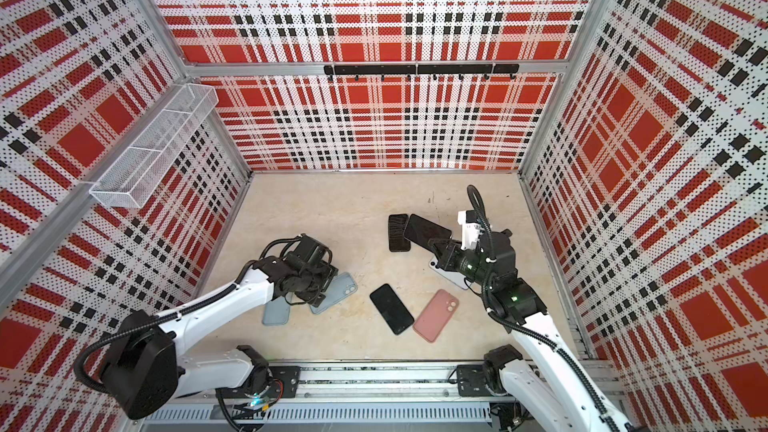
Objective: Put the phone into the phone case
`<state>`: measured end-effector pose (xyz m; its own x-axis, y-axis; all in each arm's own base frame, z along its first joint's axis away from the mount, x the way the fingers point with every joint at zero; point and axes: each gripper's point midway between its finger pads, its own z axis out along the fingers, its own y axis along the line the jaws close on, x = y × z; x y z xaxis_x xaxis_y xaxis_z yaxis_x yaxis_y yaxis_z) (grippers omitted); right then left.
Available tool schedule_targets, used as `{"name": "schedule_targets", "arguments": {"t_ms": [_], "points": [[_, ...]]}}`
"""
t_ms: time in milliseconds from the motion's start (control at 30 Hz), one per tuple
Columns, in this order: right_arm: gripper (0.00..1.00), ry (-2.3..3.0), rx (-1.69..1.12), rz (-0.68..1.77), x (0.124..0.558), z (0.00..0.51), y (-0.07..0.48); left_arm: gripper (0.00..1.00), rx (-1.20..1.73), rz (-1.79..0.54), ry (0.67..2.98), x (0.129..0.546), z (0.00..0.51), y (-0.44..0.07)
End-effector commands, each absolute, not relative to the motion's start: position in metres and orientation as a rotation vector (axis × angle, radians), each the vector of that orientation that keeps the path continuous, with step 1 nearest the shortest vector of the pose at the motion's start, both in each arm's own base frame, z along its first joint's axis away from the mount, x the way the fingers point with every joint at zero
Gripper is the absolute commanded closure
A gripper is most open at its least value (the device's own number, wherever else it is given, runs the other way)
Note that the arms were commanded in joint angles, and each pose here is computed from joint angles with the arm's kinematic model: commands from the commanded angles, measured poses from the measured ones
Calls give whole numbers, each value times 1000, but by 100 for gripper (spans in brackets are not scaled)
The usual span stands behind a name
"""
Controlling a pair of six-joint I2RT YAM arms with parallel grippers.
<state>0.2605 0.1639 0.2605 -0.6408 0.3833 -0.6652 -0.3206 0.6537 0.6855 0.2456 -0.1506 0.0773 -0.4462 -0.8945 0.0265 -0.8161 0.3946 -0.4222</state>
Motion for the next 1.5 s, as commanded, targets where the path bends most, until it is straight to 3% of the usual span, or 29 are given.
{"name": "schedule_targets", "arguments": {"t_ms": [0,467,633,933,1000,1100,1267,1467], "points": [[100,1887,-23,1070,261,288,168,30,-1778,-531,2247,256,71,-130],[100,1871,-30,1059,256,289,164,37,-1998,-449,2214,270,33,-119],[100,1875,-26,1048,254,287,162,45,-2022,-462,2251,274,18,-129],[100,1876,-13,1018,252,287,157,94,-2030,-431,2278,277,2,-132],[100,1873,-8,1013,253,287,156,100,-2022,-436,2287,279,2,-132],[100,1872,-2,1006,253,288,155,100,-1979,-455,2312,288,6,-135],[100,1880,0,991,253,288,153,100,-1598,-388,2490,327,44,-136],[100,1899,-15,901,253,292,144,100,-549,-287,2825,381,97,-185]]}}
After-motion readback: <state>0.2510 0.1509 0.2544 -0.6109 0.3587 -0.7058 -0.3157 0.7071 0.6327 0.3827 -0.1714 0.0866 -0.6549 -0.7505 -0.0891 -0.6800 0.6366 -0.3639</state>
